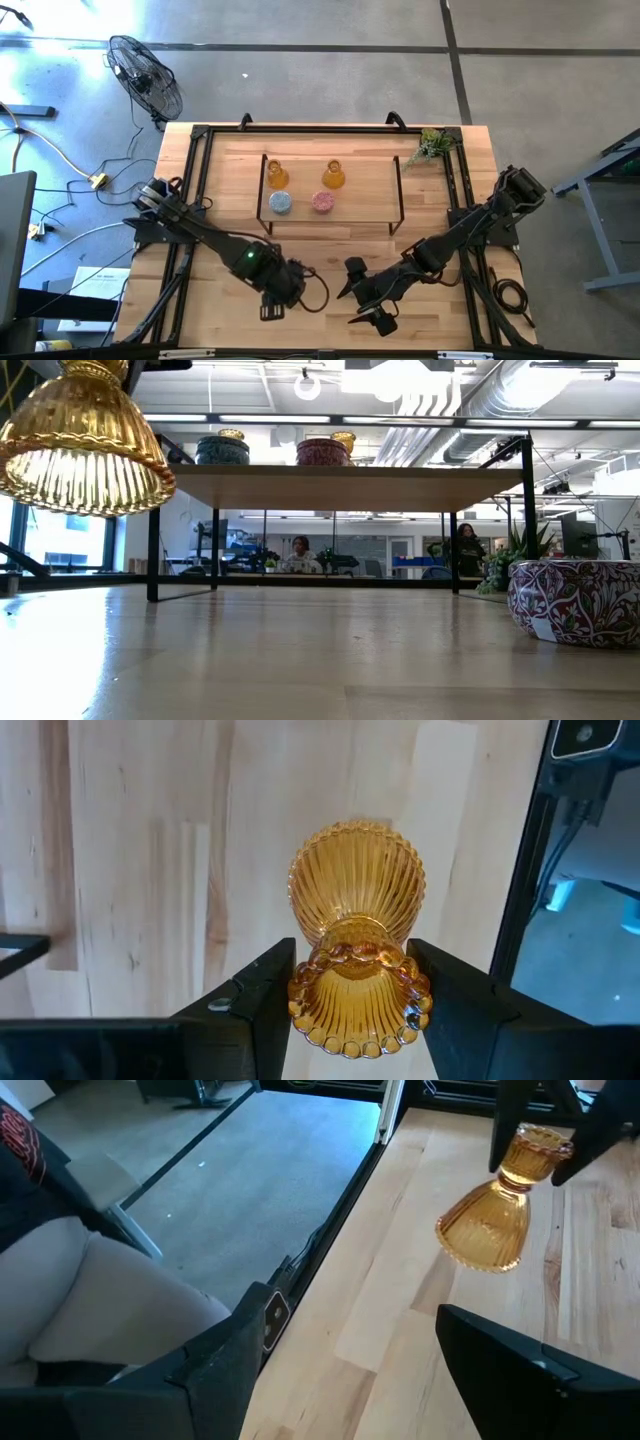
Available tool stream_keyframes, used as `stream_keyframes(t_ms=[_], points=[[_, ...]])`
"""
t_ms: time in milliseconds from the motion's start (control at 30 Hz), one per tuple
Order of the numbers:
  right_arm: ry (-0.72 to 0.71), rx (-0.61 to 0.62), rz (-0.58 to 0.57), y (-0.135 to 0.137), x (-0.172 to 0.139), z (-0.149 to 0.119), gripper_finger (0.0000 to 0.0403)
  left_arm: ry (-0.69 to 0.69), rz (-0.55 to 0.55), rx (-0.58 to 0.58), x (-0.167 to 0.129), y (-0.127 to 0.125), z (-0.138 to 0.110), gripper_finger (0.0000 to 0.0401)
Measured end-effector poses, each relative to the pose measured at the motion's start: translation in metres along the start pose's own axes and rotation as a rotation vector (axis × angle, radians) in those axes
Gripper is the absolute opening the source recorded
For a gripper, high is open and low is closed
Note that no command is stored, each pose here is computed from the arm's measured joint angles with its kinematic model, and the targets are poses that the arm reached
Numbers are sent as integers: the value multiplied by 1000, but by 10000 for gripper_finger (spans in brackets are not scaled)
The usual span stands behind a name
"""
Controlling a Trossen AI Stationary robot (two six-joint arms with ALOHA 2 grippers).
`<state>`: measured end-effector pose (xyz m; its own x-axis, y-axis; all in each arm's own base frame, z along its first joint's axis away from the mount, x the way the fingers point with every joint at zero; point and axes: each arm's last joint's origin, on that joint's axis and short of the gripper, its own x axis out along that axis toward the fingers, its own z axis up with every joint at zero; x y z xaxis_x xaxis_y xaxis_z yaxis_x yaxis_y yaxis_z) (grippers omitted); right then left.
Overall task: Pick & Place candle stick holders
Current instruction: Put the yellow glass candle holder on the shelf aligned with the other glass candle holder
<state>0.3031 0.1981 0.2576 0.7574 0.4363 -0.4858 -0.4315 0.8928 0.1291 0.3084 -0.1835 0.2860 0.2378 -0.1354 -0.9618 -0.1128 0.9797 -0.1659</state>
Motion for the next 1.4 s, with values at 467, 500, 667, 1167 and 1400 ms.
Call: stream_keyframes(t_ms=[467,500,667,1167,1400], points=[[0,1,0,0,0,0,291,11,-18,-52,0,-1,0,171],[0,0,0,0,0,0,291,15,-22,-60,0,-1,0,171],[0,0,0,0,0,0,291,23,-31,-81,0,-1,0,171],[0,1,0,0,0,0,291,34,-41,-117,0,-9,-7,171],[0,-1,0,0,0,0,291,41,-46,-107,0,-13,-10,171]])
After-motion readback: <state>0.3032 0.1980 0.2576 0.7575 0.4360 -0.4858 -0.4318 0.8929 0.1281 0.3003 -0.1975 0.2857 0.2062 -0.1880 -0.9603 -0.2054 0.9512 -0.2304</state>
